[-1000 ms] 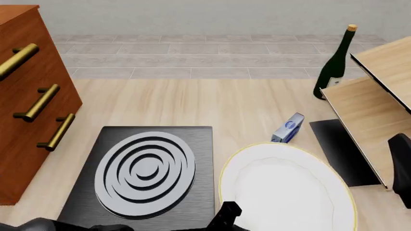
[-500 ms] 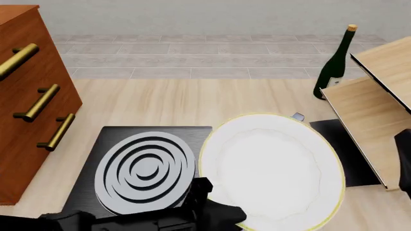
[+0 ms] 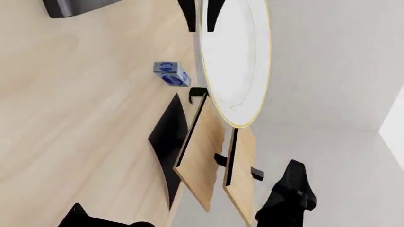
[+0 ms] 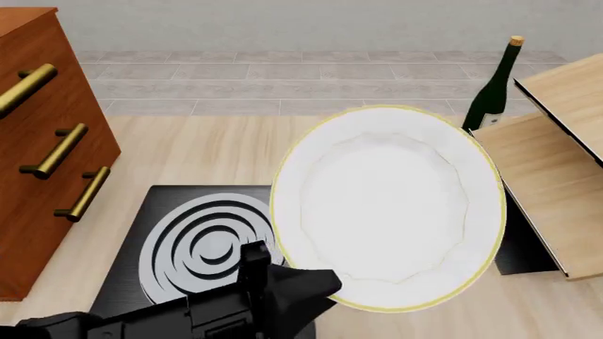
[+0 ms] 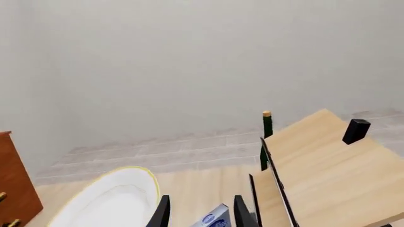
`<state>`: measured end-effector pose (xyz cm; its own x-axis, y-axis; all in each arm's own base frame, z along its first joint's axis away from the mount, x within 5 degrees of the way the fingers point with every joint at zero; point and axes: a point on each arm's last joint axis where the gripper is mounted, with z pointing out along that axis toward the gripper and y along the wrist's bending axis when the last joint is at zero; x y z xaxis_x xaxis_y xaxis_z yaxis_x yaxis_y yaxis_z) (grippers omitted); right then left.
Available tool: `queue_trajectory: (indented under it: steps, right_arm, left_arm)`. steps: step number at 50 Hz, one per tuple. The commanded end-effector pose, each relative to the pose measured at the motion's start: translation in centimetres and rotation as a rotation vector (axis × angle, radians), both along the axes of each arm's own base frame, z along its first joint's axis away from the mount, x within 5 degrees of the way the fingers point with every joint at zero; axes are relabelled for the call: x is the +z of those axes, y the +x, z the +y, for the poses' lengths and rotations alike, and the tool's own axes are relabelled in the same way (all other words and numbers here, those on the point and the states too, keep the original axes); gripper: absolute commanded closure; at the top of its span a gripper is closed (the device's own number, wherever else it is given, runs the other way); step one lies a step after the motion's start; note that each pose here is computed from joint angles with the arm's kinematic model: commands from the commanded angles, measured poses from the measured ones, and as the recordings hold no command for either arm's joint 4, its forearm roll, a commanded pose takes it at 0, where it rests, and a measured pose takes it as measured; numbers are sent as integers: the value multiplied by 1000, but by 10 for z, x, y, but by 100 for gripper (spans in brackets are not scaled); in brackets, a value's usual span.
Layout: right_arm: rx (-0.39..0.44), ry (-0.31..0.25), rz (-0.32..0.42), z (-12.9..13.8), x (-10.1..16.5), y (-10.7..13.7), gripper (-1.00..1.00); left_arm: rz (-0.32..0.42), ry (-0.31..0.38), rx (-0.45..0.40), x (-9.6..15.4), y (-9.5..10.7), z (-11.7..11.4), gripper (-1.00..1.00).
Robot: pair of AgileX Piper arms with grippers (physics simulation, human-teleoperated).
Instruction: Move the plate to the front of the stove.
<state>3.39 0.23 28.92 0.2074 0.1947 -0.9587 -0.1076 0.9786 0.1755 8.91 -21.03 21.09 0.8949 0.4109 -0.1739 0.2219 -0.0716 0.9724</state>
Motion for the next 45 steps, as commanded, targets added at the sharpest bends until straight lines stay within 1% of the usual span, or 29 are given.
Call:
queue_trajectory:
  steps: [1,2,4,6,9,10,12,13,14,16,17,19,20,21,22,27,28,31,34,36,37,39,45]
  right_arm:
    - [65,20,-24,0,29,-15,-100]
    - [78,16,-22,0,31,-17,-100]
    - [78,10,-17,0,33,-18,-100]
    - [91,17,-17,0,37,-21,-100]
    - [112,16,-13,0,41,-23,-100]
    - [122,16,-10,-1,42,-24,-100]
    - [138,16,-6,-1,44,-26,-100]
    - [160,16,-1,-1,43,-26,-100]
    - [173,29,9,0,43,-26,-100]
    - [194,43,8,-1,46,-28,-100]
    - [205,38,14,-1,46,-28,-100]
    - [225,57,23,-1,45,-28,-100]
    - [224,42,24,-1,47,-29,-100]
    - [225,42,27,-1,46,-29,-100]
    - [240,52,36,-1,45,-29,-100]
    - [255,68,56,-1,44,-28,-100]
    - [264,85,65,0,42,-27,-100]
    - [266,83,73,0,39,-26,-100]
    - [285,98,84,1,37,-24,-100]
    - [285,97,88,1,36,-24,-100]
    - [288,105,91,1,35,-23,-100]
    - [300,142,96,2,34,-23,-100]
    - [320,170,107,3,29,-20,-100]
  left_arm:
    - [-96,-72,2,6,1,4,100]
    - [-105,-72,1,3,1,4,100]
    - [-106,-81,1,5,1,4,100]
    - [-134,-87,-5,1,0,4,100]
    - [-135,-97,-3,3,0,4,100]
    - [-158,-109,-10,2,-1,3,100]
    - [-190,-100,-15,-3,-2,2,100]
    - [-192,-109,-20,-1,-3,2,100]
    - [-186,-118,-19,2,-3,2,100]
    - [-189,-113,-17,0,-3,2,100]
    - [-193,-116,-20,0,-3,2,100]
    - [-192,-118,-17,1,-3,3,100]
    - [-193,-120,-17,1,-3,3,100]
    - [-193,-120,-16,1,-3,3,100]
    - [-193,-121,-16,1,-3,3,100]
    - [-195,-127,-19,1,-4,3,100]
    - [-196,-128,-21,2,-4,3,100]
    - [-197,-133,-24,2,-5,2,100]
    - [-198,-136,-27,3,-5,2,100]
    - [-200,-138,-29,4,-6,2,100]
    - [-202,-140,-30,3,-6,1,100]
    - [-203,-142,-31,4,-6,1,100]
    - [-205,-145,-35,3,-7,1,100]
